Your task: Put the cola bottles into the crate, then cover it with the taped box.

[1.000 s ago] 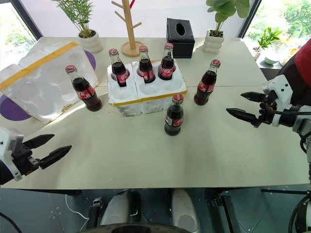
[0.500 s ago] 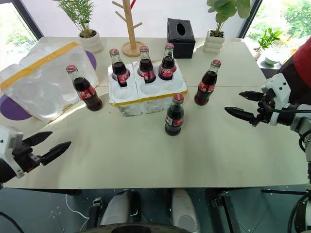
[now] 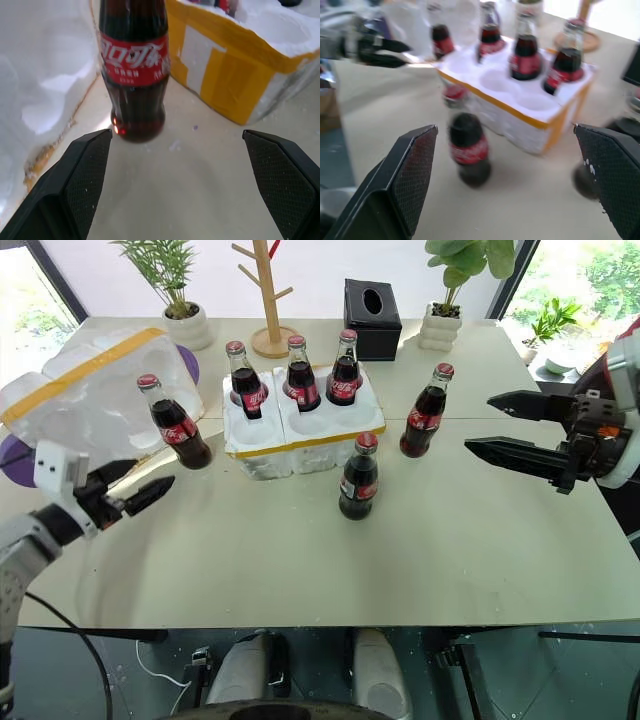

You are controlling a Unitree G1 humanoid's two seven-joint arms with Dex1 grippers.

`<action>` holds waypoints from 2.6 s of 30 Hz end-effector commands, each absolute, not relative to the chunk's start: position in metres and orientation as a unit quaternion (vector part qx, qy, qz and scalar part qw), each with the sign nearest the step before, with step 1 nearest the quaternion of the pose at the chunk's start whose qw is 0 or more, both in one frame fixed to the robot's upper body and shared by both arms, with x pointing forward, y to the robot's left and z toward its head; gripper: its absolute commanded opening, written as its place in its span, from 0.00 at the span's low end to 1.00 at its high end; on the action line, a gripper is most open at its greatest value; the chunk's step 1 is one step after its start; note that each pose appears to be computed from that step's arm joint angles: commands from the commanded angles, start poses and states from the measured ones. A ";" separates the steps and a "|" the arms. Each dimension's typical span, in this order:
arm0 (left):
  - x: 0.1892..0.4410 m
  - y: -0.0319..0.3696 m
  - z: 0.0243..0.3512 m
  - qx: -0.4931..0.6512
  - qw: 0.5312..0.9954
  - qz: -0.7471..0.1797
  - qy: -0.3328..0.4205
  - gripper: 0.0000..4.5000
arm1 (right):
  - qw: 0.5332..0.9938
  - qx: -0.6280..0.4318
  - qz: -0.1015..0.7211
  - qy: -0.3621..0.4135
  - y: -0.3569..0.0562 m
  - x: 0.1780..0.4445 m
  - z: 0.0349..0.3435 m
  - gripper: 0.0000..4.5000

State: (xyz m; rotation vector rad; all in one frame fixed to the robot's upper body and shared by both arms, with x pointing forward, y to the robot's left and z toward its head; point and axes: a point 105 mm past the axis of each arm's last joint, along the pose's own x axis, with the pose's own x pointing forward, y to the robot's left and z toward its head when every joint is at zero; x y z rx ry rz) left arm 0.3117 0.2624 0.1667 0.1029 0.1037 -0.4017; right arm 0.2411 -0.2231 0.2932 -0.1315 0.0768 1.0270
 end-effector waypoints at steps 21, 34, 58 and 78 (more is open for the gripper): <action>0.394 0.240 0.172 0.067 0.974 -0.214 0.014 0.69 | 0.834 -0.074 0.546 0.006 -0.188 0.221 0.314 1.00; 0.314 0.197 0.263 0.022 0.890 -0.456 -0.005 0.63 | 0.846 -0.098 0.524 0.004 -0.187 0.232 0.310 1.00; 0.392 0.115 0.232 0.088 0.872 -0.482 -0.008 0.63 | 0.879 -0.056 0.473 -0.006 -0.192 0.244 0.303 1.00; 0.365 0.142 0.275 0.039 0.871 -0.484 -0.067 0.99 | 0.889 -0.056 0.452 0.050 -0.205 0.250 0.257 1.00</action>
